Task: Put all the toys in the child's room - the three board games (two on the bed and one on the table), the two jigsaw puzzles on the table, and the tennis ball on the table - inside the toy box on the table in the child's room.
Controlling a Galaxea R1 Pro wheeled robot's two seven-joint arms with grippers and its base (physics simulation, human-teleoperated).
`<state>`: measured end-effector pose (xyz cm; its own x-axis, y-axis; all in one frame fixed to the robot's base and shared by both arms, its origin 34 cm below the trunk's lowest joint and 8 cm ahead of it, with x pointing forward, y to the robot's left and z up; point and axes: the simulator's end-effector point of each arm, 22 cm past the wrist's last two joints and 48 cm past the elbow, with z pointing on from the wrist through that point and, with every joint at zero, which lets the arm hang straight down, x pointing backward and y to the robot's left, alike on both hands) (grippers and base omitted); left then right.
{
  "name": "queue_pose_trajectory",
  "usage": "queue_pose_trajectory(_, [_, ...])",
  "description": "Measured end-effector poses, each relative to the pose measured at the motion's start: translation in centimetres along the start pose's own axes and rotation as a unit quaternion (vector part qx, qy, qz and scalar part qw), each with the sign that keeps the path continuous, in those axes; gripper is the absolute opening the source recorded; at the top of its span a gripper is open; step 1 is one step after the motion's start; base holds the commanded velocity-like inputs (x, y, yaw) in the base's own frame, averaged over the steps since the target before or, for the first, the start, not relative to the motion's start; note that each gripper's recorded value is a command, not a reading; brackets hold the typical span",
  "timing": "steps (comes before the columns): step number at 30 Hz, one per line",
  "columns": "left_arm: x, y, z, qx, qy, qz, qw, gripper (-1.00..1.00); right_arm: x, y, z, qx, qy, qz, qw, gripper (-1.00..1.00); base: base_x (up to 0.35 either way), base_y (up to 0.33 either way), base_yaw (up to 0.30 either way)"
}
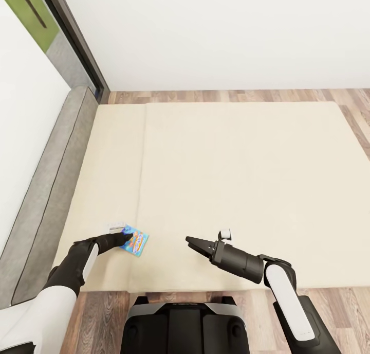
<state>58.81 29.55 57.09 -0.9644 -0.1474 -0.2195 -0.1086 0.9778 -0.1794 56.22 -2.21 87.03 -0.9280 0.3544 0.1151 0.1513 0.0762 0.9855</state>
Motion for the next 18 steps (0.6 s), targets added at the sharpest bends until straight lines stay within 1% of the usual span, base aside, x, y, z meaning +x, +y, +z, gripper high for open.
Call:
queue_pose_trajectory(7, [-0.03,0.04,-0.02,0.0,0.0,-0.001,1.0,1.0,0.01,-0.04,0.01,0.001,0.0,0.0,1.0,1.0,0.0,0.099,0.0])
queue_pose_trajectory(18, [-0.05,0.05,-0.03,0.001,-0.001,-0.001,1.0,1.0,0.0,-0.09,0.02,0.002,0.0,0.0,1.0,1.0,0.0,0.011,0.0])
